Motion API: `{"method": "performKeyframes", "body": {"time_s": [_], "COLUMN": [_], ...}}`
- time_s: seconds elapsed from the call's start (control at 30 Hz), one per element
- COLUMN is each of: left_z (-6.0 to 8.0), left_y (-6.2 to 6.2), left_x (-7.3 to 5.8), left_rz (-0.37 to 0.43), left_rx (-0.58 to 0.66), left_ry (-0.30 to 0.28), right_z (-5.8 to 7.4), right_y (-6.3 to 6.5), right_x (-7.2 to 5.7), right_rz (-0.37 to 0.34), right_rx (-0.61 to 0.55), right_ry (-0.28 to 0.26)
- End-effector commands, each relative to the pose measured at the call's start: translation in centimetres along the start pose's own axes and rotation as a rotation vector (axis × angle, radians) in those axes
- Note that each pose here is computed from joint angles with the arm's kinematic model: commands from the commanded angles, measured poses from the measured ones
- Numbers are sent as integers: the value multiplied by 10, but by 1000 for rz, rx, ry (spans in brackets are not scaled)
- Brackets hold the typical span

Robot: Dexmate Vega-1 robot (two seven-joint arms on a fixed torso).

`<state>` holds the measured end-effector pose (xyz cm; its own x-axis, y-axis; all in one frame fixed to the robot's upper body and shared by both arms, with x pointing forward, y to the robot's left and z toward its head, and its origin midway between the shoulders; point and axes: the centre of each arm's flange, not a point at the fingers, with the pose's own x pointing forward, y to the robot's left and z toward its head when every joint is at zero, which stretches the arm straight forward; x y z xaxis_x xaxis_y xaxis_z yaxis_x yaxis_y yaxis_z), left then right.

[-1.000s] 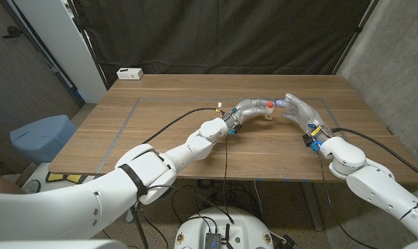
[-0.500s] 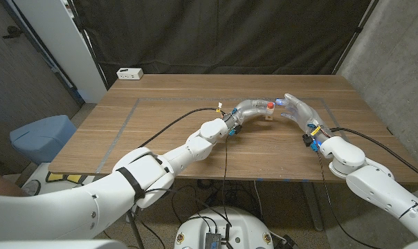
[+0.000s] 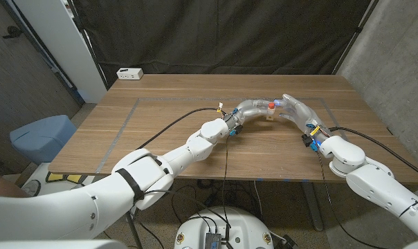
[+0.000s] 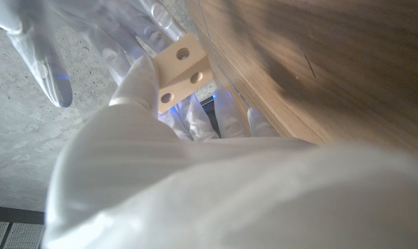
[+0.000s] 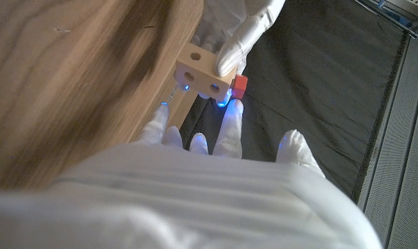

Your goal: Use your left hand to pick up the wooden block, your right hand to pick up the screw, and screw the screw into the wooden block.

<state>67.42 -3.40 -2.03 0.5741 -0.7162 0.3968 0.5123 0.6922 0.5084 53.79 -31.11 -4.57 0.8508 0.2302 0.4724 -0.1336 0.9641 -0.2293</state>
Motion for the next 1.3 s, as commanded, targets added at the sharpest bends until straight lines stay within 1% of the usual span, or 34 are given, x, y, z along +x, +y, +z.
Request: {"method": "performKeyframes", "body": {"time_s": [0.03,0.8,1.07,1.3], "left_z": [0,0,-1,-1], "left_y": [-2,-5,-7,-7], "left_x": [-1,-4,-5,-4], "left_rz": [0,5,4,4], "left_rx": [0,-1,-7,-7], "left_ry": [-1,-5,-6,-8], "right_z": [0,0,1,1], "right_y": [1,2,2,1], "right_x": [1,-5,-10,-12], "right_rz": [15,-2,-11,-17], "right_rx": [-1,-2,-6,-5], "right_ry": [0,3,8,9]}}
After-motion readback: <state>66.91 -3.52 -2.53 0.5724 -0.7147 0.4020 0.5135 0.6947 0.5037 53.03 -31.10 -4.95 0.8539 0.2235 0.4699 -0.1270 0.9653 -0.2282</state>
